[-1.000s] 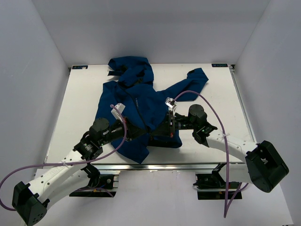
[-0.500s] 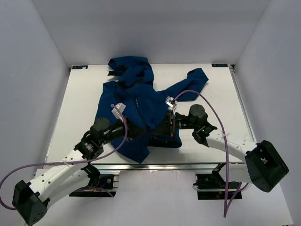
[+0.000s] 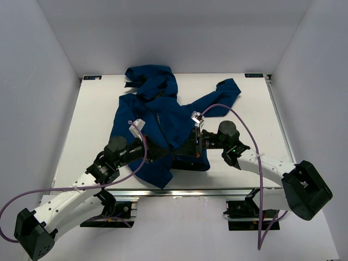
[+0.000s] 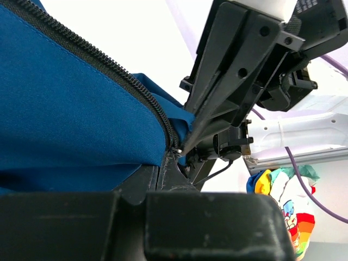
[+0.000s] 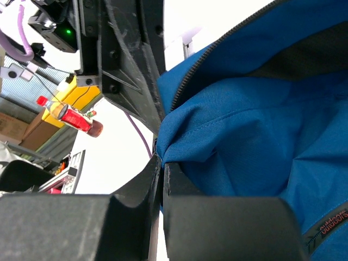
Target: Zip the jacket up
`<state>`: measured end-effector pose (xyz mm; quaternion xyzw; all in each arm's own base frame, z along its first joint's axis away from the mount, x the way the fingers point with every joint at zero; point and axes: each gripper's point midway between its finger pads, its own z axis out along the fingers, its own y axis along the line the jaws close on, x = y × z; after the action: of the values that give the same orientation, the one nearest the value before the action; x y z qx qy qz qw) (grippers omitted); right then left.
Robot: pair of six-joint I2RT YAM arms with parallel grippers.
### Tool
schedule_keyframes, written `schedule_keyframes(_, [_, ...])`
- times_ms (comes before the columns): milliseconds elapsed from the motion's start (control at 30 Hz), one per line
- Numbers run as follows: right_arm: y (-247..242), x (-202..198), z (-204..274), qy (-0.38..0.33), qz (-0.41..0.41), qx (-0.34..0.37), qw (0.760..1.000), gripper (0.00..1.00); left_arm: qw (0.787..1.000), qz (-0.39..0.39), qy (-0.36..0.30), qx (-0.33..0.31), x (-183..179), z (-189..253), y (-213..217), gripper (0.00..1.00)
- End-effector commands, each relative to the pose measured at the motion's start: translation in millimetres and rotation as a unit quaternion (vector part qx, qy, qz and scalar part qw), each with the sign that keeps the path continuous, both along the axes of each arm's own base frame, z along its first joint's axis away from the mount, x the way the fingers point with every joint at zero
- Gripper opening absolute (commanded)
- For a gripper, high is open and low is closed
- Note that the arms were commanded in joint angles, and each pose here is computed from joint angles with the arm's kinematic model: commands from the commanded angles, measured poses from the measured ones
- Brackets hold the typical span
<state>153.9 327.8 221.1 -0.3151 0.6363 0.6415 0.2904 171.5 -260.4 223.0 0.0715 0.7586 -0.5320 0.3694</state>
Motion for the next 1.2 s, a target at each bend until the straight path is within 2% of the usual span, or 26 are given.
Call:
schedule_keyframes(0, [0.8, 2.8, 4.5, -0.023, -0.011, 0.009, 1.000, 0.00, 1.000, 0.001, -0.020, -0.021, -2.5, 15.9, 1.4, 0.00])
schedule_keyframes(233, [-1.4, 2.2, -0.8, -0.024, -0.016, -0.003, 1.000, 0.00, 0.999, 0.003, -0.026, -0.025, -2.4, 18.3, 2.2, 0.00])
schedule_keyframes(1167, [2.5, 1.3, 12.7, -0.024, -0.008, 0.033, 0.999, 0.00, 1.000, -0.006, -0.014, -0.021, -1.7, 9.6, -2.6, 0.00])
